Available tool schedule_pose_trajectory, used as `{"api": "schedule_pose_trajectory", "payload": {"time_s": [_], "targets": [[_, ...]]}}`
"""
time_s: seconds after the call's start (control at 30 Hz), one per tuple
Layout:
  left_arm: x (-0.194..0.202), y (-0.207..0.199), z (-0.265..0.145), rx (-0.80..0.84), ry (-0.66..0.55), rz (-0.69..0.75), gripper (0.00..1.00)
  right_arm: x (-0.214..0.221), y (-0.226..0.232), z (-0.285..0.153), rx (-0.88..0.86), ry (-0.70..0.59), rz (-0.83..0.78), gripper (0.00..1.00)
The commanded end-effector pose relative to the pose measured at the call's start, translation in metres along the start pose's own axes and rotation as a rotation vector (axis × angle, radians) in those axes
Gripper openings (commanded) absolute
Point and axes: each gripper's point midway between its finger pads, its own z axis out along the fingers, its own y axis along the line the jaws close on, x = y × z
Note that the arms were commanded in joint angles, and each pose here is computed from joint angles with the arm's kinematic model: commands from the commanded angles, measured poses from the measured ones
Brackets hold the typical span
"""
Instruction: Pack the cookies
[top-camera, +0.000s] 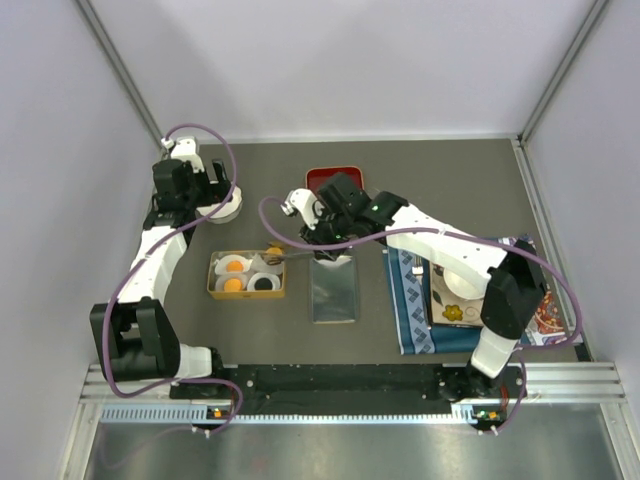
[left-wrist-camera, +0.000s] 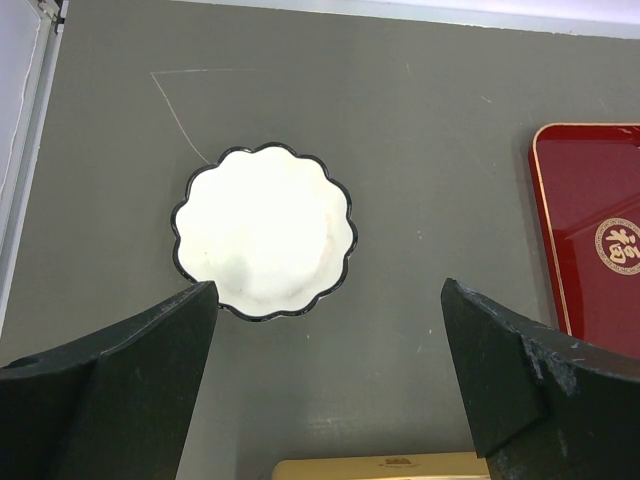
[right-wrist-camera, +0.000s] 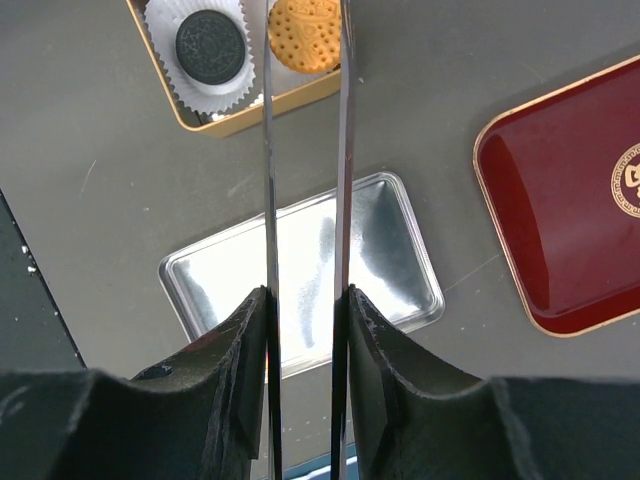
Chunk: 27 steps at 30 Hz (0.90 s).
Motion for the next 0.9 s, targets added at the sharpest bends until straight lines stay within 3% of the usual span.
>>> {"api": "schedule_pose_trajectory", "payload": {"time_s": [0.0, 0.57, 0.87], "targets": [[-0.012, 0.0, 0.003, 0.005, -0.042, -0.005, 0.99, -0.042, 0.01, -0.007, -0.022, -0.114, -0.047, 0.14], [-0.011, 0.002, 0.004, -0.001, -0.04, -0.001, 0.99, -0.037, 0.018, 0.004, -0.037, -0.09, -0.058, 0.15], [-0.012, 0.002, 0.004, -0.004, -0.043, 0.004, 0.99, -0.035, 0.018, 0.006, -0.033, -0.084, -0.066, 0.22]]}}
